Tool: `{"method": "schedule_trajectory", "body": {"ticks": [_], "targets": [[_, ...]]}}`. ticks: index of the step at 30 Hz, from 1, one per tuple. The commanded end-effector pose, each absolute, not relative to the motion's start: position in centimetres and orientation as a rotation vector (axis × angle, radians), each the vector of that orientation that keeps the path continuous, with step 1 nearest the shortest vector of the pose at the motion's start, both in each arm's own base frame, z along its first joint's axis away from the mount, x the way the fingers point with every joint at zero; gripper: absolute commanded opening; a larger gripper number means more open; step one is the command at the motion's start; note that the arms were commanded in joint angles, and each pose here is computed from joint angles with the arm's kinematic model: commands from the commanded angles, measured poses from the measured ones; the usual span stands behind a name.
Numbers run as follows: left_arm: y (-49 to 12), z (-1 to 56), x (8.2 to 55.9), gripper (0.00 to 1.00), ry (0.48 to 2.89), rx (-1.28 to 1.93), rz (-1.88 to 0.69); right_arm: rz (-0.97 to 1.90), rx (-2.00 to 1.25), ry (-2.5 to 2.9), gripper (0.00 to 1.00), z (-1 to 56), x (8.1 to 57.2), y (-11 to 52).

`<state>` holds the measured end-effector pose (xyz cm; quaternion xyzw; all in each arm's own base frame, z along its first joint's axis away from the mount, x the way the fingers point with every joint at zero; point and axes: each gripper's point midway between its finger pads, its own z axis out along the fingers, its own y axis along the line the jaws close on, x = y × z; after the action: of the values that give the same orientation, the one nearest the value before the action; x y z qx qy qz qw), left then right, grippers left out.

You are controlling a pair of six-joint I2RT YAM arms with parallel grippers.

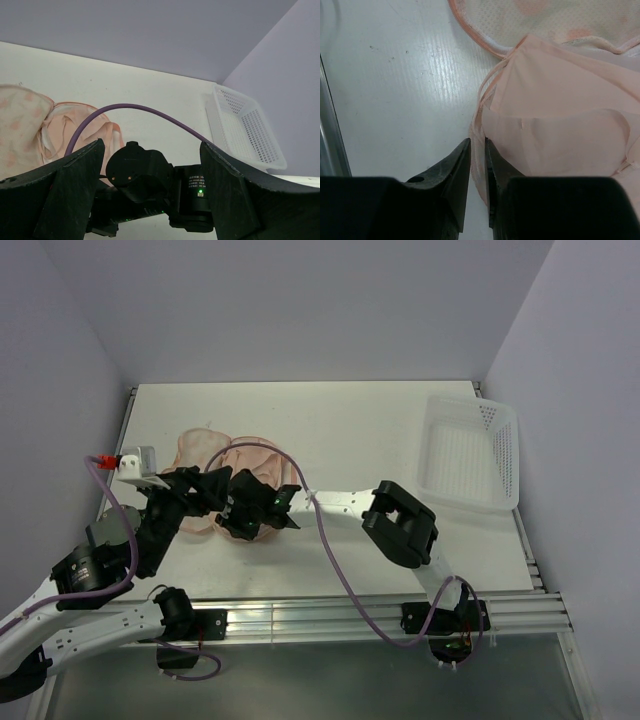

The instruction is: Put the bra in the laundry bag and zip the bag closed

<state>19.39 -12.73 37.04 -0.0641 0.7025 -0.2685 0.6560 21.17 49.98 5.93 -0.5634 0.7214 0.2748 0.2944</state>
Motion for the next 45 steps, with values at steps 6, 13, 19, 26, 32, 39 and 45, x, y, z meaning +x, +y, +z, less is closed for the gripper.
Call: {"method": "schedule_trajectory", "body": {"ticks": [6, 13, 19, 26, 32, 39, 45], "targets": [[-13.0, 37.5, 19.6, 0.84, 1.574, -0.147, -0.620, 0.725, -1.541, 1.931, 0.23, 5.3, 21.5, 50.4], [-13.2, 37.4, 19.6, 0.84, 1.577, -0.143, -0.623, 0.718, -1.510, 1.914, 0.08, 6.1, 21.9, 50.7], [-13.2, 37.5, 19.6, 0.84, 1.577, -0.145, -0.623, 0.780, -1.441, 1.846, 0.02, 9.7, 21.7, 50.9], [-13.5, 37.3, 19.7, 0.84, 1.588, -0.155, -0.624, 0.835, -1.313, 1.780, 0.00, 13.8, 22.1, 50.8], [-13.4, 37.4, 19.8, 0.83, 1.588, -0.172, -0.629, 0.846, -1.160, 1.774, 0.00, 15.2, 24.3, 51.0], [-13.9, 36.4, 20.2, 0.82, 1.612, -0.206, -0.628, 0.754, -0.891, 1.771, 0.00, 16.2, 30.1, 50.9], [-14.3, 34.6, 20.9, 0.77, 1.623, -0.272, -0.616, 0.741, -0.737, 1.747, 0.00, 16.3, 34.0, 50.8]]}}
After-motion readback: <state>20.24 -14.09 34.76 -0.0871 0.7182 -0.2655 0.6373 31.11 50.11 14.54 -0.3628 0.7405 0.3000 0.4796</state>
